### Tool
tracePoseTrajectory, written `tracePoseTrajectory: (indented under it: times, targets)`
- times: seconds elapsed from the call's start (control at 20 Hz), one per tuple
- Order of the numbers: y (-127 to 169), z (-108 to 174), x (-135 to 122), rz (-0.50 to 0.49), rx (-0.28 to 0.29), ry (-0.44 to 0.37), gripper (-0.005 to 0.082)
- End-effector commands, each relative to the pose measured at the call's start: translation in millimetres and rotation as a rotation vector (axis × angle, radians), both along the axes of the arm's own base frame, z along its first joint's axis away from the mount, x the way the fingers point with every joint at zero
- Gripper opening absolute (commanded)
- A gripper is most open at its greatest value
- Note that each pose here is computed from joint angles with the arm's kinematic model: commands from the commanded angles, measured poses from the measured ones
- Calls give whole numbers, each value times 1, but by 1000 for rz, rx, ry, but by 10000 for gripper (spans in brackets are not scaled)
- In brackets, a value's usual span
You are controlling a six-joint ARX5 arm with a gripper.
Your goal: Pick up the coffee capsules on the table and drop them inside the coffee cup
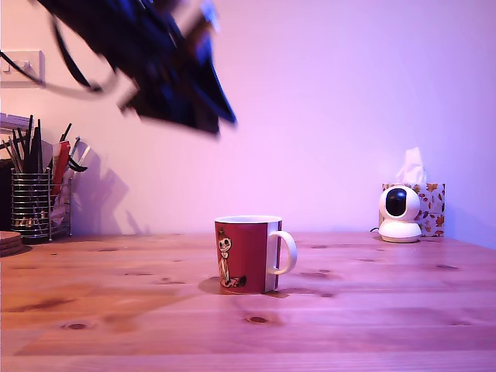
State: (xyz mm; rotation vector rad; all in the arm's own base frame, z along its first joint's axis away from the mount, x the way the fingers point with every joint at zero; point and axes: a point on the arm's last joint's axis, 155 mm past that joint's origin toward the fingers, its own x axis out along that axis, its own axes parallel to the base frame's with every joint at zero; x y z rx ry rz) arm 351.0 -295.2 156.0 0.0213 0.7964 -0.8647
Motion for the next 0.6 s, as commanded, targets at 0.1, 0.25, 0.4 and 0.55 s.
tracePoseTrajectory:
  times: [0.1, 0.25, 0.4, 0.55]
  targets:
    - [-8, -23, 13, 5, 52, 89, 195]
    - [-12, -35, 22, 11, 87, 130, 195]
    - [-14, -50, 26, 17, 129, 172, 195]
    - [-20, -61, 29, 8, 146, 191, 195]
